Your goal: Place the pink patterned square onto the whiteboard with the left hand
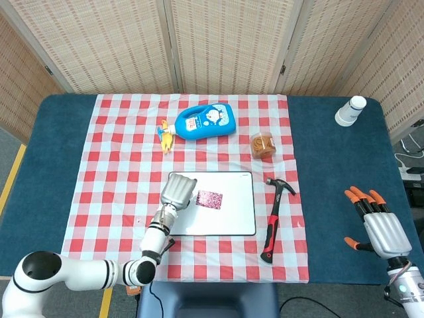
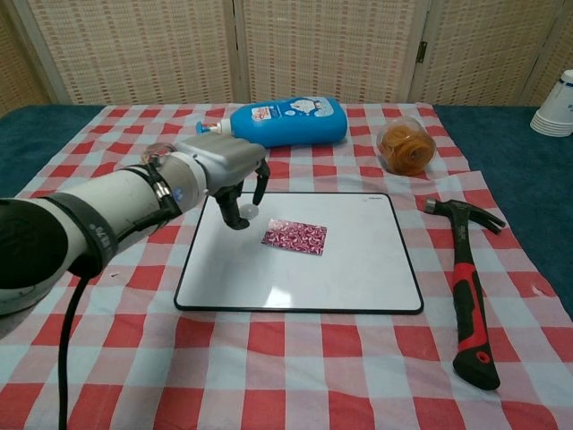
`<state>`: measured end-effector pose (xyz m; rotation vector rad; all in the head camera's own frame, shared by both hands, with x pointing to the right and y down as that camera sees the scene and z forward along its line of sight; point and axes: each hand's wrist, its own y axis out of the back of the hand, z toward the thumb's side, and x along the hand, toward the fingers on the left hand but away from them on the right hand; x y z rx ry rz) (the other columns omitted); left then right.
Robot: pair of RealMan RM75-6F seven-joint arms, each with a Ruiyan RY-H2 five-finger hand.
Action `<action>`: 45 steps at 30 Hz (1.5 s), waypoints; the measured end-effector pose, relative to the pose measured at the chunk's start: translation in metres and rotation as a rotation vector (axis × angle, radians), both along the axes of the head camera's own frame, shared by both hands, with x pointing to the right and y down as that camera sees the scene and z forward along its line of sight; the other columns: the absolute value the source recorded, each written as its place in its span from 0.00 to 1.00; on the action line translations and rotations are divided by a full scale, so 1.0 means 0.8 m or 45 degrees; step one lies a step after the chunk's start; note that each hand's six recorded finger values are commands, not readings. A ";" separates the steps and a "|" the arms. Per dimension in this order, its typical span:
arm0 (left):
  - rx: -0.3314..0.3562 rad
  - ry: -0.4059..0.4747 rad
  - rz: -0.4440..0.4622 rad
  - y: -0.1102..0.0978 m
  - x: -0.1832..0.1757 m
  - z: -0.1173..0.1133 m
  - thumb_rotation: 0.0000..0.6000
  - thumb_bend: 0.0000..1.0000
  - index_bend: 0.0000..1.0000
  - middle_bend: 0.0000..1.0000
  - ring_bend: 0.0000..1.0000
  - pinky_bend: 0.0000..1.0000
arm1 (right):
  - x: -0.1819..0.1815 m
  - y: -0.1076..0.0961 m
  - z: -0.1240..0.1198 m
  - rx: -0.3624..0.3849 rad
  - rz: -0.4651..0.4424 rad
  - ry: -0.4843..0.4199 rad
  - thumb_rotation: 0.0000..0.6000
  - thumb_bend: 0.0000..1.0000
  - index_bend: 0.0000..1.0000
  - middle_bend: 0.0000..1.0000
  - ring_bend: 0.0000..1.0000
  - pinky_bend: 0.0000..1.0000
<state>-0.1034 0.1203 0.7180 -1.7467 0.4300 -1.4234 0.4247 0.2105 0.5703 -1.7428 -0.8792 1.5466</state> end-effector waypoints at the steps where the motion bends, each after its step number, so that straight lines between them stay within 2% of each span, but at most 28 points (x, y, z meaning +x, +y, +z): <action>1: 0.000 0.005 0.006 0.002 0.007 0.000 1.00 0.30 0.50 1.00 1.00 1.00 | 0.000 0.000 -0.001 0.001 0.001 -0.003 1.00 0.07 0.00 0.00 0.00 0.00; 9: 0.019 -0.018 0.022 0.004 0.036 0.014 1.00 0.29 0.49 1.00 1.00 1.00 | 0.008 -0.003 -0.008 0.014 0.026 -0.026 1.00 0.07 0.00 0.00 0.00 0.00; 21: 0.055 0.019 -0.057 0.006 0.072 0.019 1.00 0.30 0.50 1.00 1.00 1.00 | 0.012 -0.006 -0.009 0.009 0.033 -0.034 1.00 0.07 0.00 0.00 0.00 0.00; 29: 0.025 0.022 -0.074 0.009 0.074 0.021 1.00 0.30 0.50 1.00 1.00 1.00 | 0.011 -0.006 -0.008 0.005 0.033 -0.034 1.00 0.07 0.00 0.00 0.00 0.00; 35: -0.006 0.044 -0.059 0.022 0.083 0.022 1.00 0.30 0.50 1.00 1.00 1.00 | 0.011 -0.007 -0.007 0.001 0.035 -0.034 1.00 0.07 0.00 0.00 0.00 0.00; 45: 0.016 0.043 -0.062 0.018 0.083 0.025 1.00 0.30 0.50 1.00 1.00 1.00 | 0.012 -0.008 -0.008 0.004 0.039 -0.039 1.00 0.07 0.00 0.00 0.00 0.00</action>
